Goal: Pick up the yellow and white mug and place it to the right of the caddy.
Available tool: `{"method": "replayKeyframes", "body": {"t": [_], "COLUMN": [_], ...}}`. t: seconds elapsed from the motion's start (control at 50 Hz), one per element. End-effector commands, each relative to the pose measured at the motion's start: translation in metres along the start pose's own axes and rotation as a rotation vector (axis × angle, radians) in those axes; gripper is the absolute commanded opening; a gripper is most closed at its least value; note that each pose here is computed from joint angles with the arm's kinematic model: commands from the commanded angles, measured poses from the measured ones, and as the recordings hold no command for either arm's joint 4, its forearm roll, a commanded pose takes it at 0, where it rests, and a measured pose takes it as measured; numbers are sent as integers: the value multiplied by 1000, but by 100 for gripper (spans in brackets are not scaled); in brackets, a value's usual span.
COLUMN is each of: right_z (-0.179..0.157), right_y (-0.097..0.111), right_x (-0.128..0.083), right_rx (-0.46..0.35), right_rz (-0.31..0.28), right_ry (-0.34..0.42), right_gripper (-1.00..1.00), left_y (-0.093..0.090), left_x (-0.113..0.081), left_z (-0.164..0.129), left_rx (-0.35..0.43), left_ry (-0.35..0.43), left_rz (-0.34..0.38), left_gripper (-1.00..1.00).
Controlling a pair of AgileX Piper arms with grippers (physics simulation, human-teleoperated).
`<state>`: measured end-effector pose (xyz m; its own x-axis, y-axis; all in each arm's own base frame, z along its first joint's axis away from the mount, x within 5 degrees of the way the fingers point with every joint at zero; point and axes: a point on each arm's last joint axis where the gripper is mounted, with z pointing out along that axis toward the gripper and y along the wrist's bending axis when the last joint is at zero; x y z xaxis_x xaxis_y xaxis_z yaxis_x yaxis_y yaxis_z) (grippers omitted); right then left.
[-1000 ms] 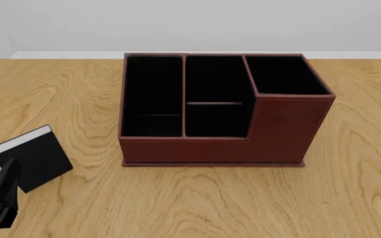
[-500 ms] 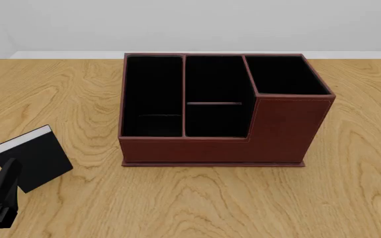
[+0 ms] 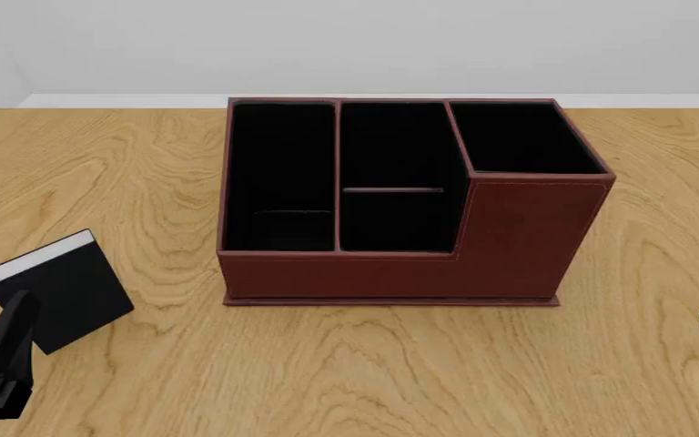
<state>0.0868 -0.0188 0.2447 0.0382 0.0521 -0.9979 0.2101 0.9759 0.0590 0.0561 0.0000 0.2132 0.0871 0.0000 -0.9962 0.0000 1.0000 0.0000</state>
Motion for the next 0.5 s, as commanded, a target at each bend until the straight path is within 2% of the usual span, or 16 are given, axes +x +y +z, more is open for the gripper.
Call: {"method": "replayKeyframes", "body": {"t": [0.02,0.24,0.34,0.4,0.5], "right_z": [1,9,10,15,21], "right_y": [-1,0,0,-2,-2], "right_x": [8,20,23,36,41], "right_rx": [7,-9,-7,6,1], "right_rz": [17,15,25,50,54], "right_ry": [9,43,48,66,89], "right_gripper": [-100,-100,-100,-100,-100], "left_y": [0,0,0,0,0], "left_x": [0,0,0,0,0], "left_z": [0,0,0,0,0], "left_rx": [0,0,0,0,0], "left_ry": [0,0,0,0,0], "left_rz": [0,0,0,0,0], "left_gripper": [100,100,100,100,100]}}
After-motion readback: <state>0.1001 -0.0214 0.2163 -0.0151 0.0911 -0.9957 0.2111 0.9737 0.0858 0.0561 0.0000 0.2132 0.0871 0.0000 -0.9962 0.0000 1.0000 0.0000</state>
